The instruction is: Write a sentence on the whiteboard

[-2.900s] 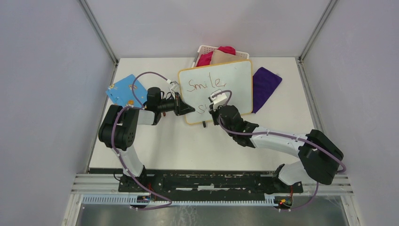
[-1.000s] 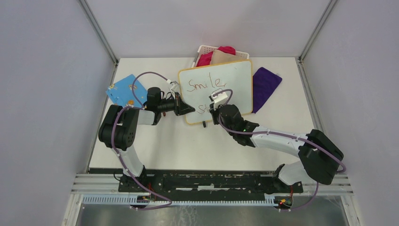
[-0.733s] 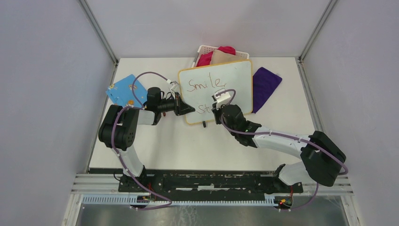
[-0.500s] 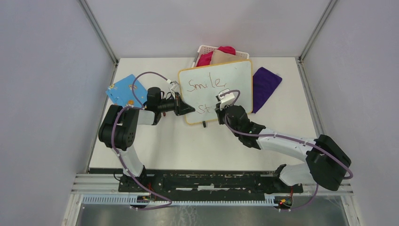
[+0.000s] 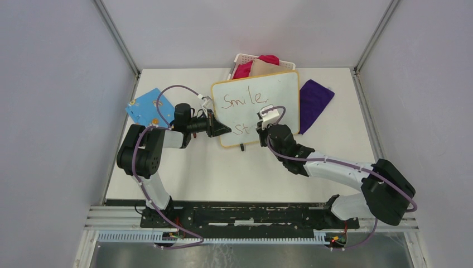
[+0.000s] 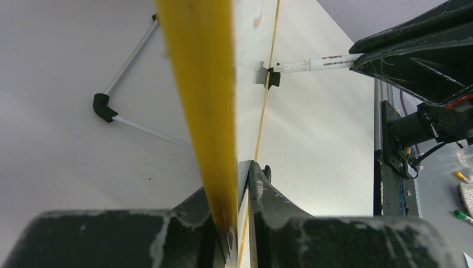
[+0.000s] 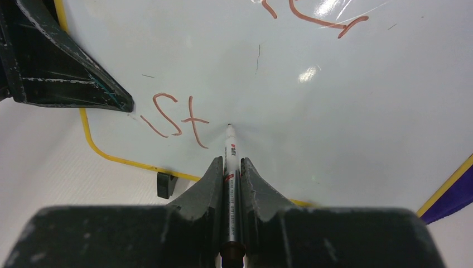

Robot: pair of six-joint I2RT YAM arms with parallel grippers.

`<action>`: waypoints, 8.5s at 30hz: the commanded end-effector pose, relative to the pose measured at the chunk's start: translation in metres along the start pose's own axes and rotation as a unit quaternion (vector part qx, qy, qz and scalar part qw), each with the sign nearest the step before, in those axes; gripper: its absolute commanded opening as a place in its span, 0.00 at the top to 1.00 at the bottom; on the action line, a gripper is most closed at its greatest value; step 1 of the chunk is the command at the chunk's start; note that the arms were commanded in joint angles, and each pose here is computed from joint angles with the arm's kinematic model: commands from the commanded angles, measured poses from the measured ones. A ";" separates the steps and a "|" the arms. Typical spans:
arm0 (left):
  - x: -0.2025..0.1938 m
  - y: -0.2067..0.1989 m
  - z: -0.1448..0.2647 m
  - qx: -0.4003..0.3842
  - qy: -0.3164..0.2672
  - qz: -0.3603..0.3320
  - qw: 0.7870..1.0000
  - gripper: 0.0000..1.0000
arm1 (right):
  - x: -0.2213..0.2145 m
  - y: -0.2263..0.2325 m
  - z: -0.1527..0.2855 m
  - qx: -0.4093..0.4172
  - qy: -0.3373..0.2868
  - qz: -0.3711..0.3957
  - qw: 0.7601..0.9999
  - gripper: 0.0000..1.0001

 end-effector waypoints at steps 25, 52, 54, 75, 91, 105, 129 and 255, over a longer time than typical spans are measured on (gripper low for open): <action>-0.041 0.007 -0.004 0.057 0.064 0.044 0.995 0.98 | 0.004 0.010 -0.010 0.021 -0.003 -0.008 1.000 1.00; -0.041 0.008 -0.004 0.058 0.065 0.045 0.995 0.98 | 0.011 -0.003 -0.004 -0.016 -0.015 0.001 1.000 1.00; -0.041 0.008 -0.004 0.058 0.064 0.045 0.995 0.98 | 0.014 -0.002 -0.005 -0.015 -0.017 0.001 1.000 1.00; -0.041 0.008 -0.004 0.058 0.065 0.045 0.995 0.98 | 0.010 -0.001 -0.007 -0.009 -0.011 0.003 1.000 1.00; -0.041 0.007 -0.004 0.058 0.065 0.045 0.995 0.98 | -0.009 -0.008 0.004 -0.016 0.002 0.002 1.000 1.00; -0.041 0.007 -0.005 0.058 0.067 0.046 0.995 0.98 | 0.021 -0.012 0.006 -0.018 -0.044 -0.013 0.999 1.00; -0.041 0.008 -0.005 0.058 0.067 0.046 0.995 0.98 | 0.019 -0.011 -0.008 -0.016 -0.033 -0.016 0.999 1.00; -0.041 0.007 -0.007 0.059 0.071 0.045 0.995 0.98 | 0.008 0.003 0.027 0.005 -0.028 -0.013 0.999 1.00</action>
Point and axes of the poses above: each gripper's point midway between its finger pads, its own z axis back along the fingers, its own y axis along the line the jaws close on, x = y × z, the point moved 9 cm from there along z, back along the fingers, and after that the axes turned 2 degrees about -z, right-handed, at the moved point
